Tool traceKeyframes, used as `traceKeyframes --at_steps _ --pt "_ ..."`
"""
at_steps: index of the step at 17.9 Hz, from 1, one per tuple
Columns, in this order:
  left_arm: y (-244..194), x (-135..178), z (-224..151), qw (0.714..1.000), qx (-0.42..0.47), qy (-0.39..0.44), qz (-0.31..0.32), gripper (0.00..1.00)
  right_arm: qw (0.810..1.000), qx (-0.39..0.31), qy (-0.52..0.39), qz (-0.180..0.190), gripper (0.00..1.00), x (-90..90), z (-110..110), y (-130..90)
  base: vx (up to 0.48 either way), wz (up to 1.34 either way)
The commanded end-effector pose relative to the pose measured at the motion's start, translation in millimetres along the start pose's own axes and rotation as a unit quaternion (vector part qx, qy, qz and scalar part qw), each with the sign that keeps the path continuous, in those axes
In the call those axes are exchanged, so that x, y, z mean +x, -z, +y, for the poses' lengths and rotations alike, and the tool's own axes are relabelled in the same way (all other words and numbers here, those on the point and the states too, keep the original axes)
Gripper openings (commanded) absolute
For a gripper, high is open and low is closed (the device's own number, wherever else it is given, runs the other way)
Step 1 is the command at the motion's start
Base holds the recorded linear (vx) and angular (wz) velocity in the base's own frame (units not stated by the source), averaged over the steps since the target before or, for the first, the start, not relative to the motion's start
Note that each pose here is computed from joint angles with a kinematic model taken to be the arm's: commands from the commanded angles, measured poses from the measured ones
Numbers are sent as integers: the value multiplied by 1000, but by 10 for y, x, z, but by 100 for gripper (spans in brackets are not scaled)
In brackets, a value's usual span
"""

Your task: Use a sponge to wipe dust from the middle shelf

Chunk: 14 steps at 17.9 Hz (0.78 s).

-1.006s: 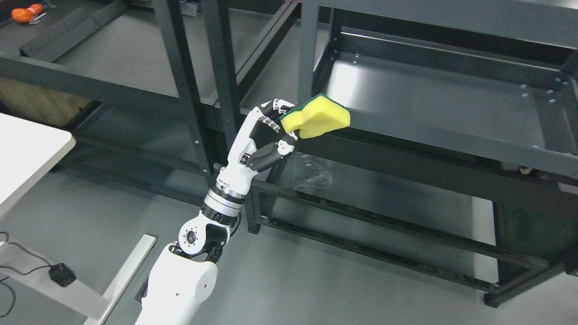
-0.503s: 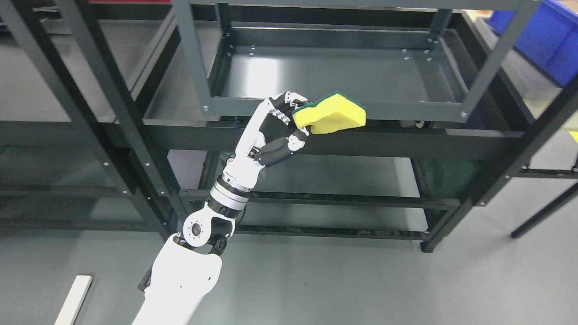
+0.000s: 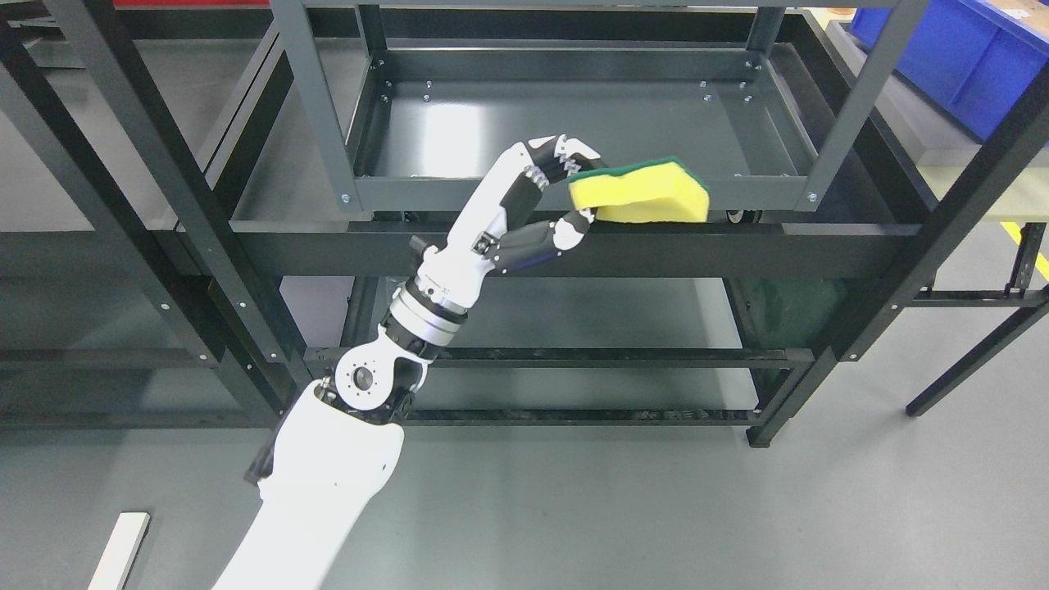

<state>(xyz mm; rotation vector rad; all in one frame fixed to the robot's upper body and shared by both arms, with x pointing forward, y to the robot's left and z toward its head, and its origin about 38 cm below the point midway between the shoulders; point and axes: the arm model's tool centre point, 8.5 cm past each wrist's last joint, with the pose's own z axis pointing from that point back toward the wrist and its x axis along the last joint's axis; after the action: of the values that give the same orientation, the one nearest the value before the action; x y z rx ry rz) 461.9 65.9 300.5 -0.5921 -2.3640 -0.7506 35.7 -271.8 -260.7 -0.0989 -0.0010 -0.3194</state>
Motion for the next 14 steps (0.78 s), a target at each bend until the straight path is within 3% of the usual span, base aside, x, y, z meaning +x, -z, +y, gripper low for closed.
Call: traceKeyframes --at_steps 1,10,14 --pt "404 175 207 991 -60 122 -1 1 1000 -8 1 -11 100 94 -102 -1 18 55" --pt "992 468 550 967 -83 241 14 1 1000 -8 1 -11 100 94 -102 -1 13 15" --pt "1328 755 644 943 -102 316 2 1 1000 -8 1 -11 100 94 -102 -1 10 37"
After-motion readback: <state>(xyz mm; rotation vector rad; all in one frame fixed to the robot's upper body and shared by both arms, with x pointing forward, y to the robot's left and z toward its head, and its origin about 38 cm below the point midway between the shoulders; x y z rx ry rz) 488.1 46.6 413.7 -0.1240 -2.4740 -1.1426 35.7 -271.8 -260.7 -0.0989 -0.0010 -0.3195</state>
